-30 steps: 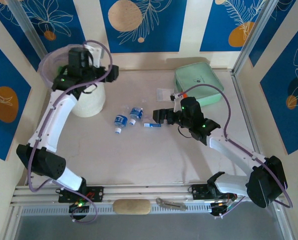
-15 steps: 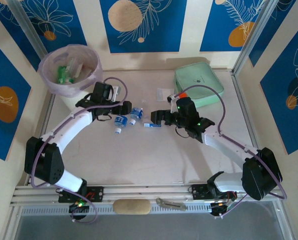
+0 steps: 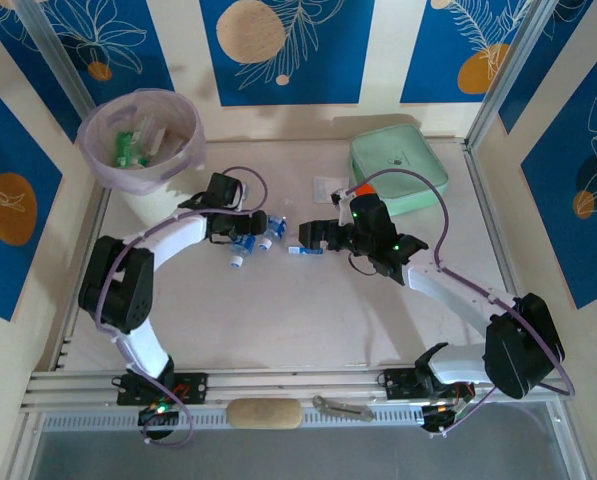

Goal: Put the plastic bottles in the bin

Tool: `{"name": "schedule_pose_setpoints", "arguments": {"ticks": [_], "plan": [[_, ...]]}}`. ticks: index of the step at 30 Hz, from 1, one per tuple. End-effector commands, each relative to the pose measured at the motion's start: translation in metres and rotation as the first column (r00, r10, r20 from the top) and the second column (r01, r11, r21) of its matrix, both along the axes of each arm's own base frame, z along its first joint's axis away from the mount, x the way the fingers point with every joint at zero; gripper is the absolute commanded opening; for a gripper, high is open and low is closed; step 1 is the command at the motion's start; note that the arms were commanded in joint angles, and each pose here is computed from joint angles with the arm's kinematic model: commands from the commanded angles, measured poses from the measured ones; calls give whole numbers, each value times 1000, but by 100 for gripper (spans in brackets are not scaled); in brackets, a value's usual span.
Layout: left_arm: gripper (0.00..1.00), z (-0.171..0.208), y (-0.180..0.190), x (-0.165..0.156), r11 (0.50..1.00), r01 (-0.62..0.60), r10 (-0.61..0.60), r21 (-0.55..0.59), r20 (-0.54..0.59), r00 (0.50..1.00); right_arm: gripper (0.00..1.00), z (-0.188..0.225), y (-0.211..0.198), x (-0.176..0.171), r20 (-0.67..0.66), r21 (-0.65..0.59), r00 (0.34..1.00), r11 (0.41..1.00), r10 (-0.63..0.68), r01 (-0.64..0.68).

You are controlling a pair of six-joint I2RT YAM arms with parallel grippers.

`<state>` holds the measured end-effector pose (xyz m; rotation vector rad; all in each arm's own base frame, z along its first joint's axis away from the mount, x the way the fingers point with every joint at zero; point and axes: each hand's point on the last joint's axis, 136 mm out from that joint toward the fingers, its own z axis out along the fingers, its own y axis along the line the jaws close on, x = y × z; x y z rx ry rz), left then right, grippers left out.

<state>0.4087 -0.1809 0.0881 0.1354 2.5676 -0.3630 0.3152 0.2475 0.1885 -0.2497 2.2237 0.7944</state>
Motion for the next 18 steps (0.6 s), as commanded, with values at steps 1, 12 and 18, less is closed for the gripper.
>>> {"name": "schedule_pose_setpoints", "arguments": {"ticks": [1,12,18], "plan": [[87,5,3,18,998,-9,6,56,49,999,99,20,0,-1,38,18,999,1000,-4,3],[80,-29,7,24,994,-13,14,106,-9,1000,99,18,-2,-3,33,19,999,1000,-8,7],[78,-39,8,25,993,-11,14,116,-29,999,99,17,-4,-4,33,16,999,1000,-13,13]]}}
